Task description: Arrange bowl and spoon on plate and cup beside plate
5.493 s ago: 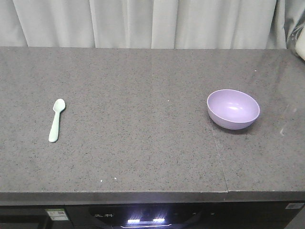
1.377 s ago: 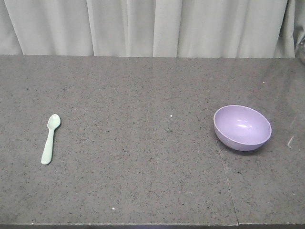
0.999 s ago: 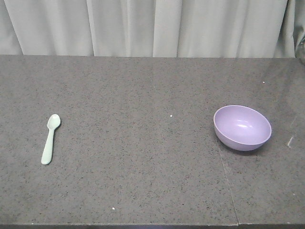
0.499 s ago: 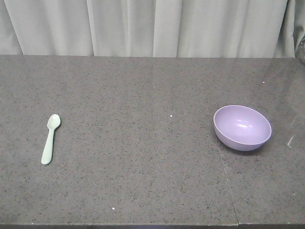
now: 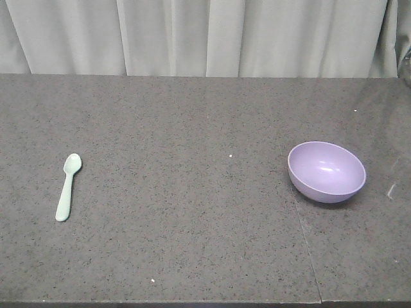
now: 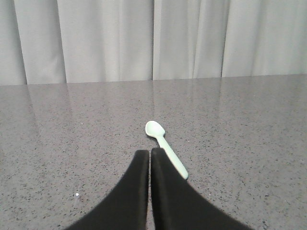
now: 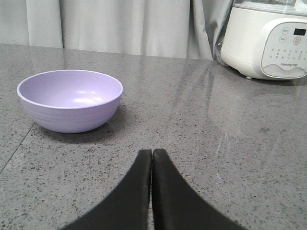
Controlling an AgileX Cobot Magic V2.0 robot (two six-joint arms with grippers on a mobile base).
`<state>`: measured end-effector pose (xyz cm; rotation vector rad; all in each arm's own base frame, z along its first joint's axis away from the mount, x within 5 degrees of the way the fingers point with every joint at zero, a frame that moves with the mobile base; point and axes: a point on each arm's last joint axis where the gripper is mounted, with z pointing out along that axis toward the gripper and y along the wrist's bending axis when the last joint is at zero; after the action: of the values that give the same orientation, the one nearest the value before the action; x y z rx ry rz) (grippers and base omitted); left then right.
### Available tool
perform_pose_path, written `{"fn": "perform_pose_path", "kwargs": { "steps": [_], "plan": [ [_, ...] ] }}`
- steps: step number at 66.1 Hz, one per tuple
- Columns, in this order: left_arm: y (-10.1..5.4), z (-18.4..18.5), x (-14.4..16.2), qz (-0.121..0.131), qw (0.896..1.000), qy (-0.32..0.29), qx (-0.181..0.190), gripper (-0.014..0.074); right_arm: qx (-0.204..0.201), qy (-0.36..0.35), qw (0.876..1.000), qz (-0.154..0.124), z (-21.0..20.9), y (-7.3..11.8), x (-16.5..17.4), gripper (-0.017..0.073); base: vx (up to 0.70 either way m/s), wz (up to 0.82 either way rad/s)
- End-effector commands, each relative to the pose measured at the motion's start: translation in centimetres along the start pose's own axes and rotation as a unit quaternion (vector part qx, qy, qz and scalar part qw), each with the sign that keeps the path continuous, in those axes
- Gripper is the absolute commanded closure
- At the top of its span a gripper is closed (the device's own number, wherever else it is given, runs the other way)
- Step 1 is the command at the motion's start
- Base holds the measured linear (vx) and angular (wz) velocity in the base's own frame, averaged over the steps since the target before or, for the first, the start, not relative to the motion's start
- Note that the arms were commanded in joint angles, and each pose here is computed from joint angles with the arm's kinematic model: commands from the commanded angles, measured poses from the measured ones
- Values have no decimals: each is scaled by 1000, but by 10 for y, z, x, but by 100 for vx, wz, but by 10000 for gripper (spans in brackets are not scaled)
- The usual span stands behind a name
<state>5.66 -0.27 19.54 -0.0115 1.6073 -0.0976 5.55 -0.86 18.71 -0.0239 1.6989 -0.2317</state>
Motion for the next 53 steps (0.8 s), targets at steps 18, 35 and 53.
{"fn": "perform_pose_path", "kwargs": {
  "steps": [18,35,53],
  "plan": [
    [-1,0,3,-4,1000,-28,6,599,4,-36,999,-5,0,0,-2,565,0,0],
    [-1,0,3,-4,1000,-28,6,599,4,-36,999,-5,0,0,-2,565,0,0],
    [-1,0,3,-4,1000,-28,6,599,4,-36,999,-5,0,0,-2,565,0,0]
  ]
}}
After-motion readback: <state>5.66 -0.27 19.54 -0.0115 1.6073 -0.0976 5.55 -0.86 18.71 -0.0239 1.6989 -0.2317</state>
